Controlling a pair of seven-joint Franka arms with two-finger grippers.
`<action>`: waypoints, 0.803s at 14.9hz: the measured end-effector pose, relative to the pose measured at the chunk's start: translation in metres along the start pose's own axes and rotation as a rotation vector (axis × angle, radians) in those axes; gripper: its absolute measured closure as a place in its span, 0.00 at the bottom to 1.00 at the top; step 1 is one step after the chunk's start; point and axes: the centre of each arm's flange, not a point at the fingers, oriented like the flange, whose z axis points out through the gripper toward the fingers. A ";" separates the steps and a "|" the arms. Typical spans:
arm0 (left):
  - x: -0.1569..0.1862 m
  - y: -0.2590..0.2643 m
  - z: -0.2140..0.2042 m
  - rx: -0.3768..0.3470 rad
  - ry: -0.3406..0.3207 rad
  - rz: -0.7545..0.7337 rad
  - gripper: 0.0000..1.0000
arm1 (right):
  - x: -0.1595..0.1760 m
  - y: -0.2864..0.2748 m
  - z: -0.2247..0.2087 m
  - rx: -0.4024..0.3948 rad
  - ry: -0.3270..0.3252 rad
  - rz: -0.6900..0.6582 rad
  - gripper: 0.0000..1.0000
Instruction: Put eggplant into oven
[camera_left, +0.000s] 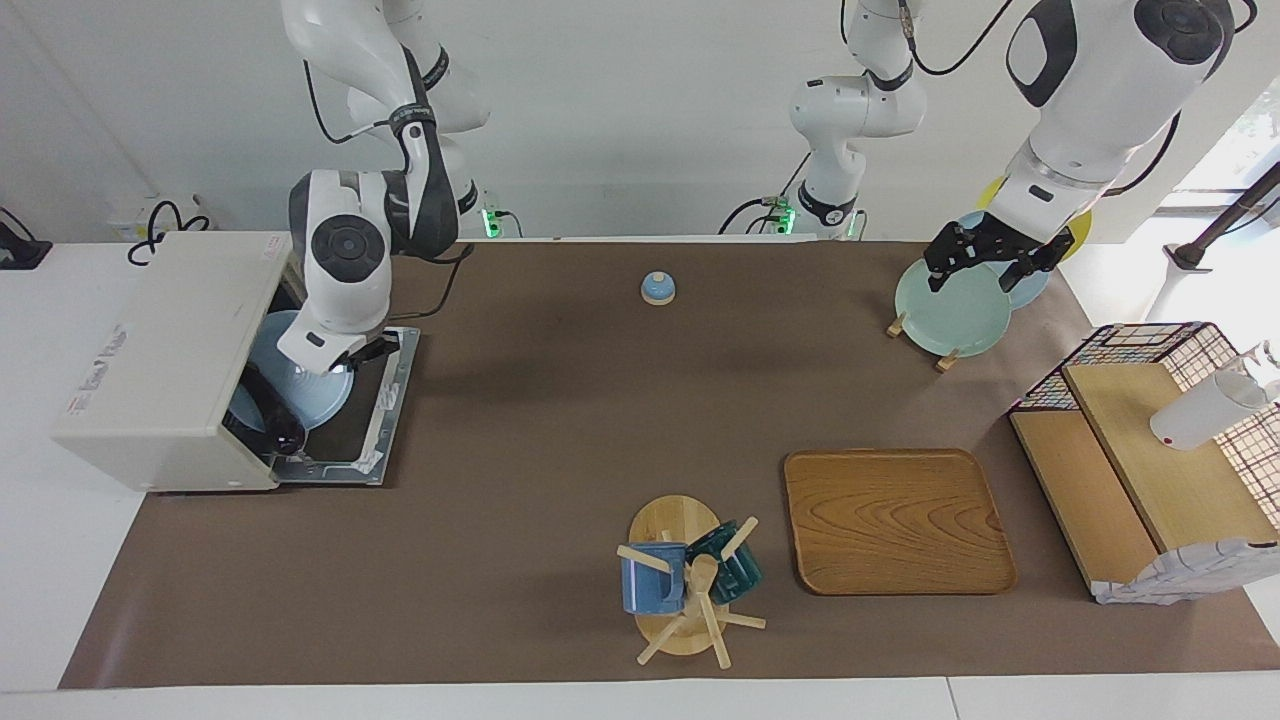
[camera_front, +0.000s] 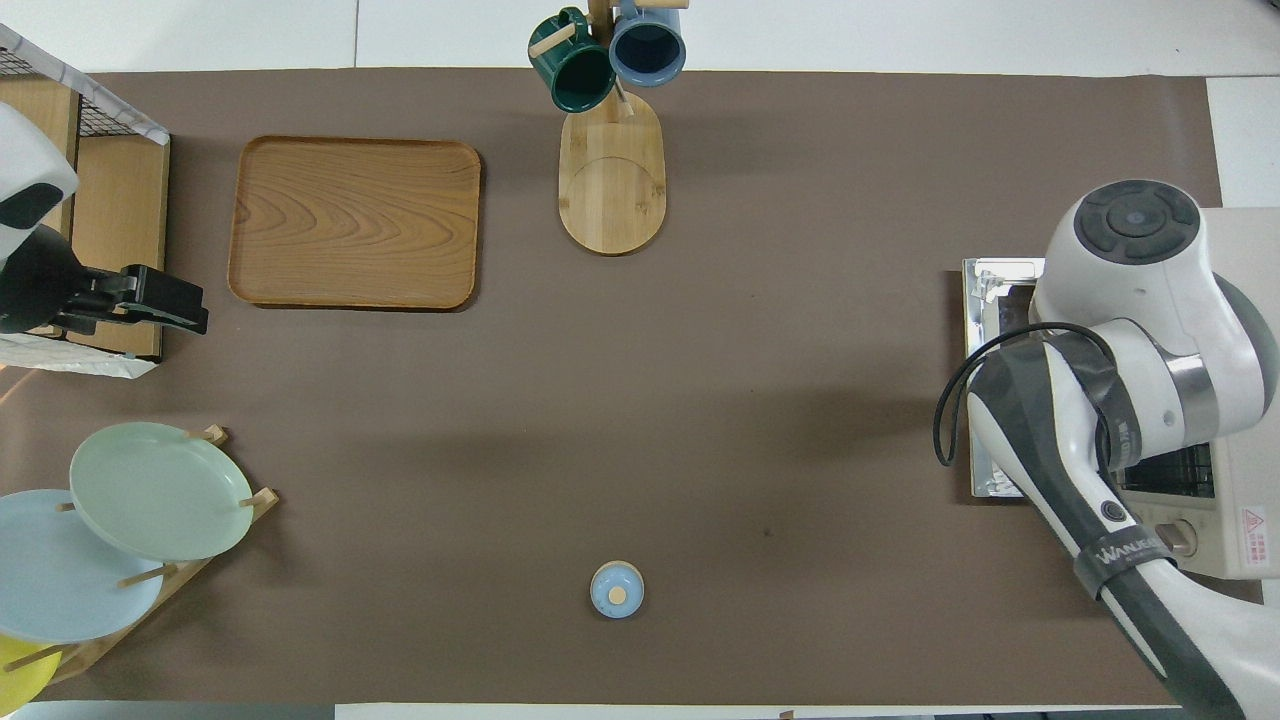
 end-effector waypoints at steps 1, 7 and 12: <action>0.000 -0.001 0.000 0.000 0.000 -0.002 0.00 | -0.003 0.004 0.004 0.004 0.000 -0.017 0.97; 0.001 -0.020 -0.001 -0.002 0.004 -0.035 0.00 | -0.016 0.007 0.017 0.013 -0.019 -0.056 0.97; 0.001 -0.019 -0.001 -0.002 0.004 -0.033 0.00 | -0.015 0.005 0.005 0.011 0.005 -0.151 0.57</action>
